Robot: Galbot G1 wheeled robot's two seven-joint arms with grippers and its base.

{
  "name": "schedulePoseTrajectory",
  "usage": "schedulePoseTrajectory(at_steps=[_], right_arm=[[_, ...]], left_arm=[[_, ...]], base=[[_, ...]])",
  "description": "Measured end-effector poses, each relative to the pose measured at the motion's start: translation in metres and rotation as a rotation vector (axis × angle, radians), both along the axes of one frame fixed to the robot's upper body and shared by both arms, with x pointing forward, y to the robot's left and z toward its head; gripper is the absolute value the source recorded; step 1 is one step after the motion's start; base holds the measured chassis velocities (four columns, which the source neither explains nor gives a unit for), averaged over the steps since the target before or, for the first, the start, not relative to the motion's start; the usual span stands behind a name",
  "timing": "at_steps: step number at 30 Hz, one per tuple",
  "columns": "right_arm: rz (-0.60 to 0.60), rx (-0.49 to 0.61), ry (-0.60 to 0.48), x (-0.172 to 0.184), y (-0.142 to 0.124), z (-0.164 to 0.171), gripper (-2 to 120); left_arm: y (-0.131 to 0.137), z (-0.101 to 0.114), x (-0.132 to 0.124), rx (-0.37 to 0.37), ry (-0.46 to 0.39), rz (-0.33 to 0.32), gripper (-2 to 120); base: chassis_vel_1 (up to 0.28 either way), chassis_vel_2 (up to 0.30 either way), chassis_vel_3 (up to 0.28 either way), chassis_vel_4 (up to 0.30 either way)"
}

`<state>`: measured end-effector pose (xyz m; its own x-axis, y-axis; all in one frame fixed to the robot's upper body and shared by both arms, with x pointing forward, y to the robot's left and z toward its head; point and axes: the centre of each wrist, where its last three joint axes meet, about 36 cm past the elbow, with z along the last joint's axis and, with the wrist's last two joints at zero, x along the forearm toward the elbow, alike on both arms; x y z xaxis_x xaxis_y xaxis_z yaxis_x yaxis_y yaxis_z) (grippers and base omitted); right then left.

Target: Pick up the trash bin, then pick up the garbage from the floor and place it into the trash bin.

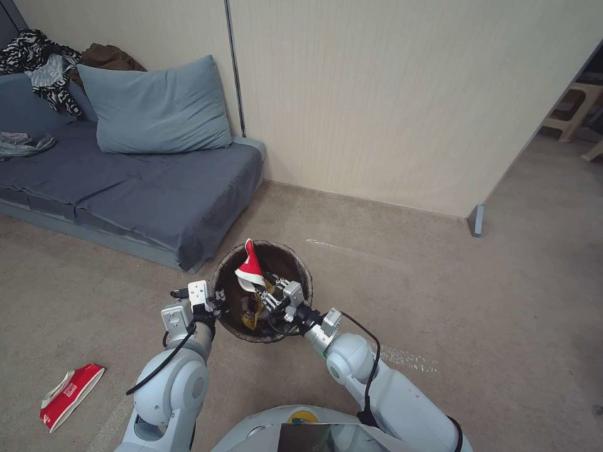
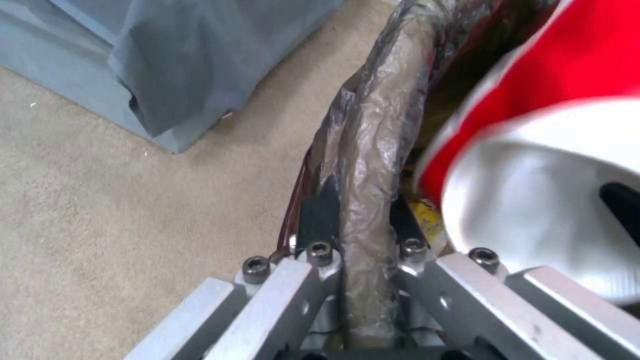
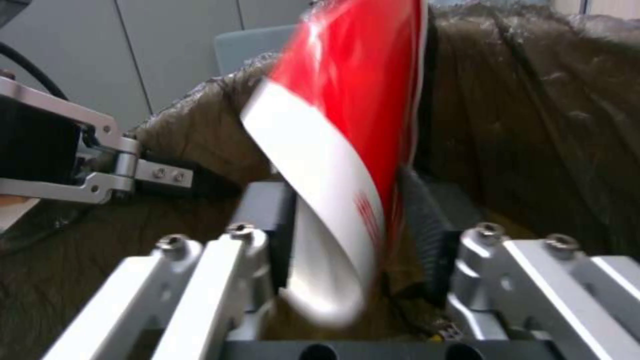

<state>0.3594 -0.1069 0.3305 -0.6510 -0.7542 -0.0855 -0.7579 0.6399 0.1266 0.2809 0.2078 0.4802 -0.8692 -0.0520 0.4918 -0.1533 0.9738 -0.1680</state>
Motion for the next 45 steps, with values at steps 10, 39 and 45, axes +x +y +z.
schedulePoseTrajectory(at_steps=[10,39,45], right_arm=[[0.002,0.0,-0.076,-0.005,-0.004,0.019,80],[-0.667,-0.059,-0.186,-0.095,-0.084,0.05,100],[-0.674,-0.049,-0.164,-0.085,-0.077,0.036,100]], left_arm=[[0.003,-0.003,0.002,0.007,0.003,0.005,0],[0.011,-0.017,0.006,0.077,-0.025,0.023,0],[0.011,-0.017,0.005,0.067,-0.028,0.022,0]], base=[[0.0,0.0,0.0,0.0],[0.0,0.0,0.0,0.0],[0.0,0.0,0.0,0.0]])
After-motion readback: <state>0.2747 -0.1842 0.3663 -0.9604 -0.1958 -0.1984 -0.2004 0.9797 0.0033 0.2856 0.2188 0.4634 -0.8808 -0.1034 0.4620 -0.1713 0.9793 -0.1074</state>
